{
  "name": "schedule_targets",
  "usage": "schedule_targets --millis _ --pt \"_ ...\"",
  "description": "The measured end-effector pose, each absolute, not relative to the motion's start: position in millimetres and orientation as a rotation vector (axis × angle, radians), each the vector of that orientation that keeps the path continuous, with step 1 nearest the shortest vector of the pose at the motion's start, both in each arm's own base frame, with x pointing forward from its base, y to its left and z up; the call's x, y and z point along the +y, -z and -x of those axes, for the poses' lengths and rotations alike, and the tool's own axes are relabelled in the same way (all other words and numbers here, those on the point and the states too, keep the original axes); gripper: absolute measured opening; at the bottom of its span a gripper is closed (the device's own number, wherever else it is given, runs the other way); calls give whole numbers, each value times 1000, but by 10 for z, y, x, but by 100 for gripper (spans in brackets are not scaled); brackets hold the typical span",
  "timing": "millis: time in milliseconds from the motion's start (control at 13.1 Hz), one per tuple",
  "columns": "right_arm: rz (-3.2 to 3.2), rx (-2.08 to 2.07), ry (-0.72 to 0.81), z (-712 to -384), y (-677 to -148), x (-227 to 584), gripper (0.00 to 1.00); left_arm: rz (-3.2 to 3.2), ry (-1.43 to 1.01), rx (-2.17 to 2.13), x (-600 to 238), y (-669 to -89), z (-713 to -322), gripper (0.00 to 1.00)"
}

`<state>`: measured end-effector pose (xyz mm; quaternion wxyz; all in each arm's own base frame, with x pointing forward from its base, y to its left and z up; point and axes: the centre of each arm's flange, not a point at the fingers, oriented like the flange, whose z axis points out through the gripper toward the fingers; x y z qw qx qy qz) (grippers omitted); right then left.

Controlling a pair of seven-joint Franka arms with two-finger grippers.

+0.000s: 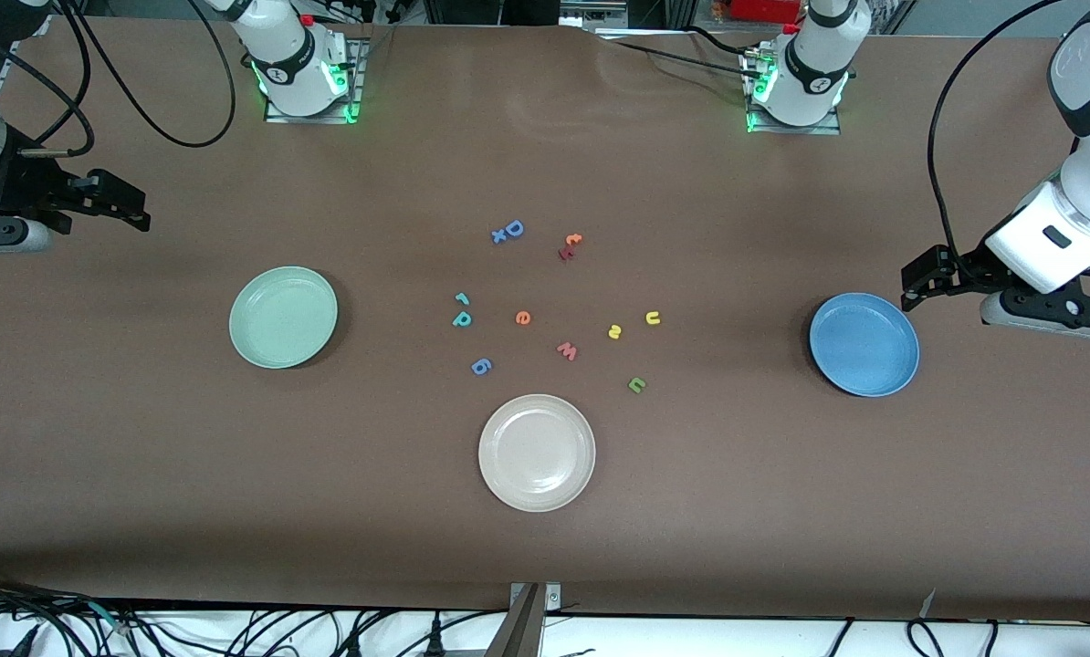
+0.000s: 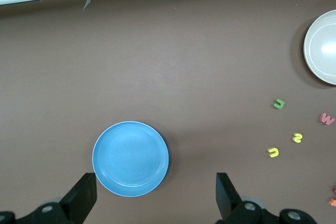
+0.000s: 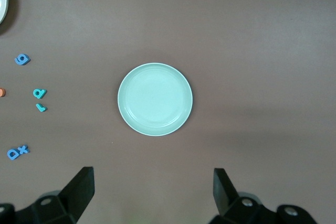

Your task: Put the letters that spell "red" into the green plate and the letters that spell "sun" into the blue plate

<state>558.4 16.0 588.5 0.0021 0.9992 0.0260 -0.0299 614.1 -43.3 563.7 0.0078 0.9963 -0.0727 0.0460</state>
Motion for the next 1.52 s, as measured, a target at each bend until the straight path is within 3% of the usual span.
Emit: schedule_targets --millis 1525 --pt "-3132 81 86 -5616 -5856 153 100 -3114 -142 -228 -433 -5636 -6139 100"
